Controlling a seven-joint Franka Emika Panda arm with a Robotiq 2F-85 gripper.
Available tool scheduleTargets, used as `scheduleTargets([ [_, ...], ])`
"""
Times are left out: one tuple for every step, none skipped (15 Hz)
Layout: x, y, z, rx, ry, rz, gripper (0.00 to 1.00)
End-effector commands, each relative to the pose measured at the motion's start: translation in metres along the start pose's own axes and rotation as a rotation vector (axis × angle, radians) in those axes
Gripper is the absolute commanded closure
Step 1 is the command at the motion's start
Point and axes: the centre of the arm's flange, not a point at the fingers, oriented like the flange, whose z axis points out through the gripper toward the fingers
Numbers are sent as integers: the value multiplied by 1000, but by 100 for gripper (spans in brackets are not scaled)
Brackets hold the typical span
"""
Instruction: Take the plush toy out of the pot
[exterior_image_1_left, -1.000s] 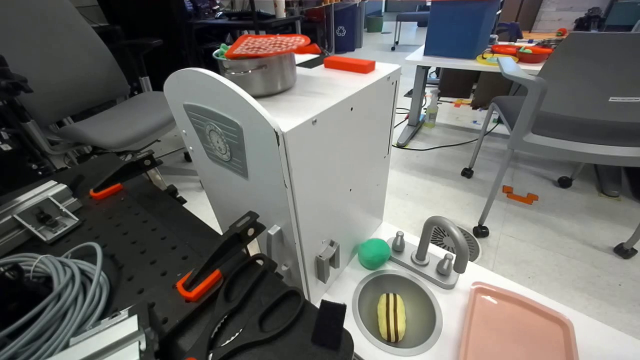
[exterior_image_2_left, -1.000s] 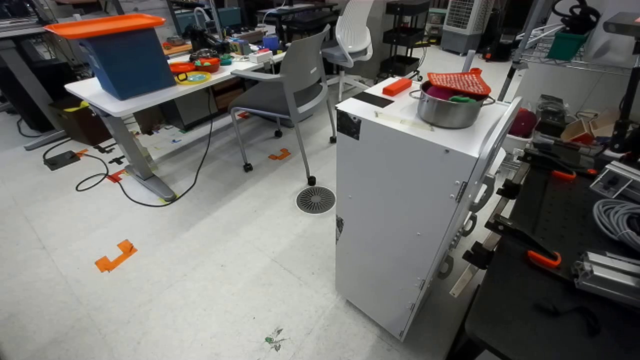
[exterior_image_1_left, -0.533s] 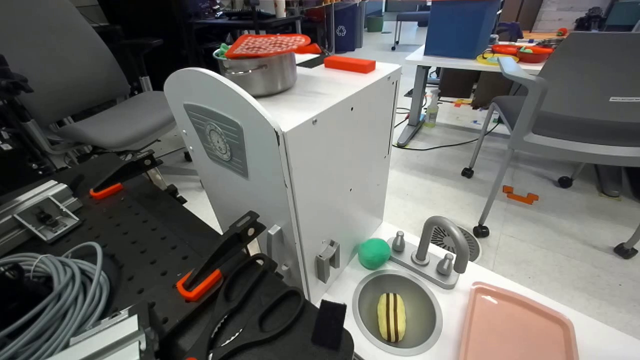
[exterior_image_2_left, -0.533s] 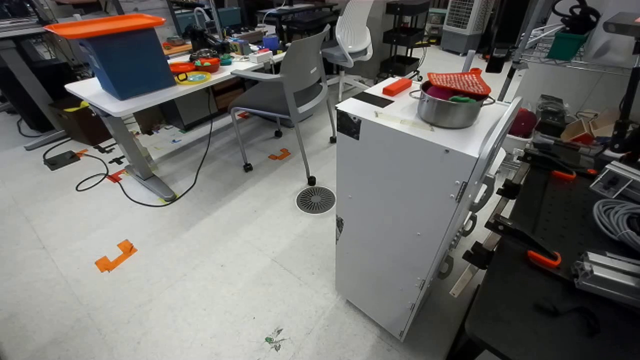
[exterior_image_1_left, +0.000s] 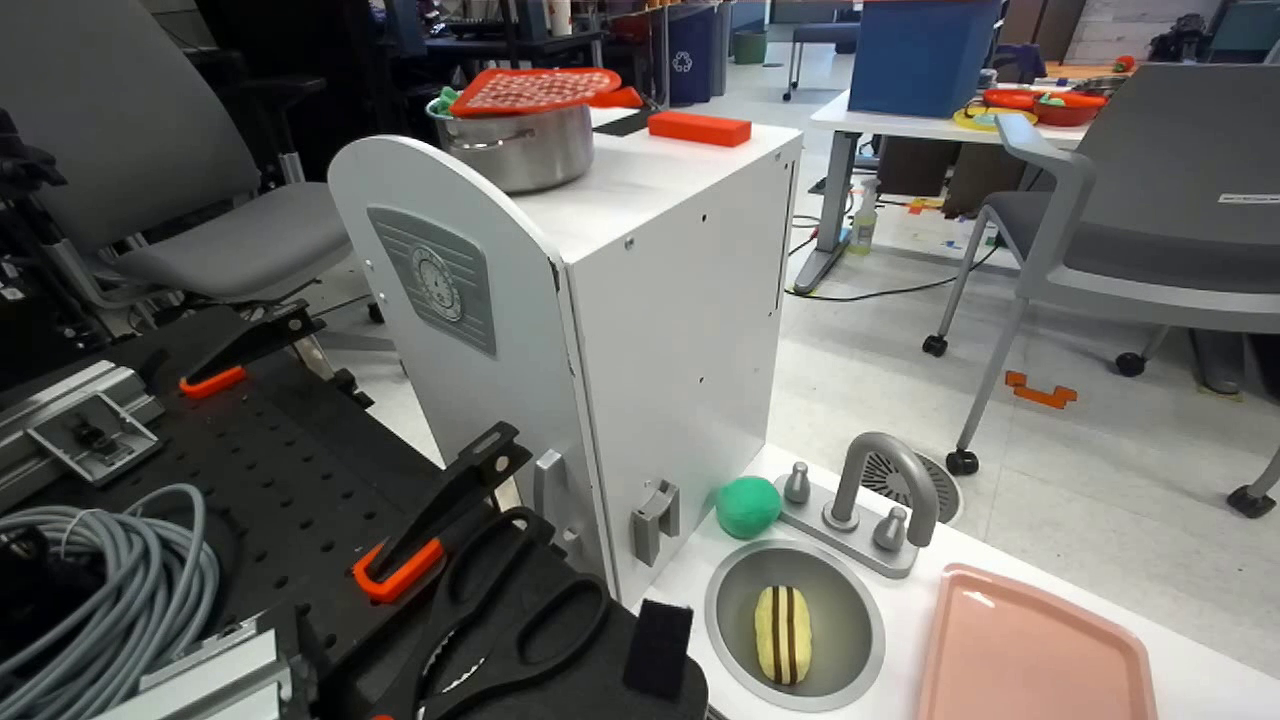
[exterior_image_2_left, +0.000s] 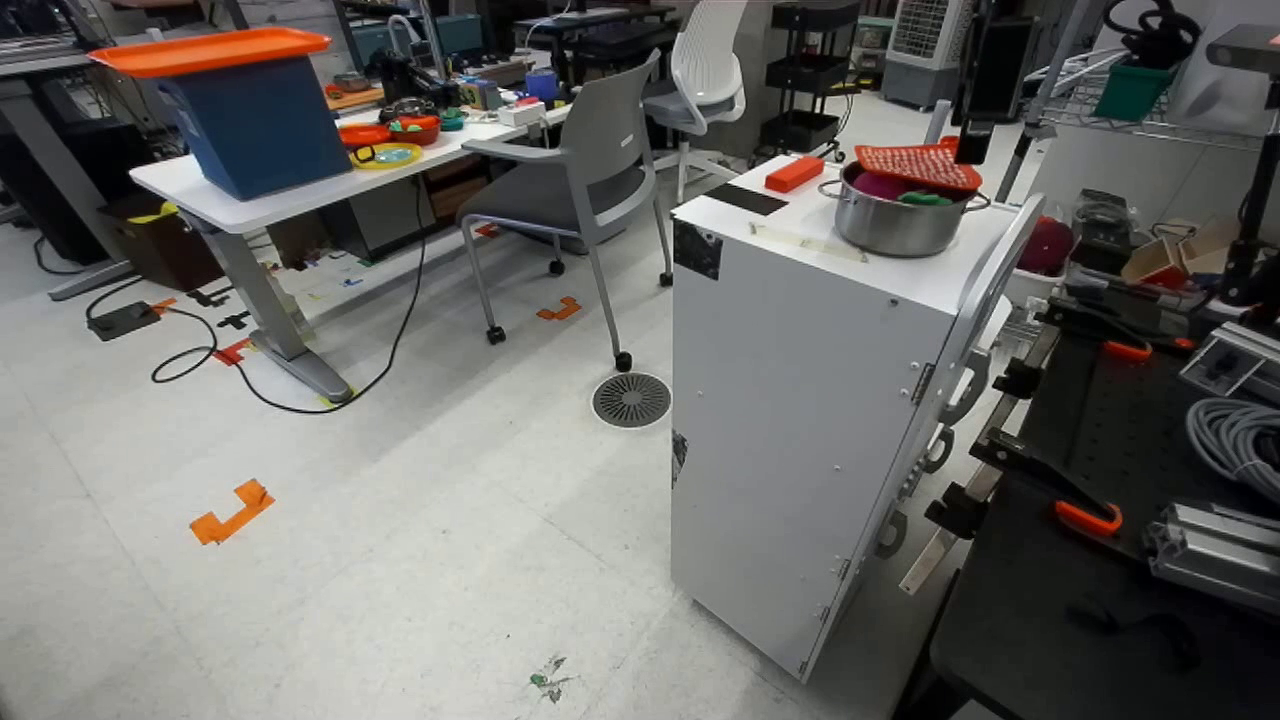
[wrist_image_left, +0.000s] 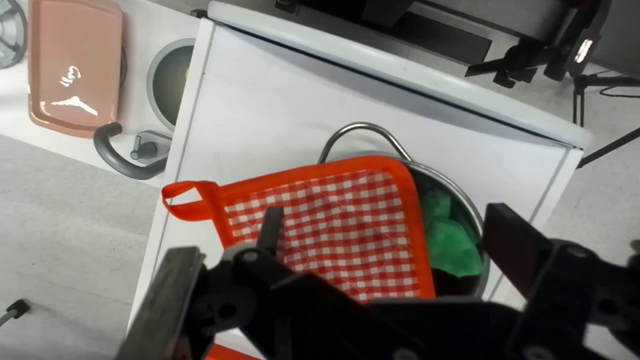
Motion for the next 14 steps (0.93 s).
scheduleTargets([
  [14,4,10,-38,-5,-51,0],
  [15,4,12,-45,-10,-61,0],
  [16,4,13,-51,-15,-69,0],
  [16,4,15,-54,-19,-77,0],
  [17,4,16,-55,-24,-84,0],
  [17,4,18,-55,-28,-90,0],
  [18,3,19,-55,-31,-97,0],
  [18,3,20,-53,-34,-103,0],
  [18,2,21,-51,-37,-108,0],
  [18,2,22,-50,-39,-113,0],
  [18,2,23,-48,-40,-118,0],
  [19,1,23,-48,-41,-123,0],
  [19,1,23,-47,-42,-129,0],
  [19,0,23,-47,-43,-134,0],
])
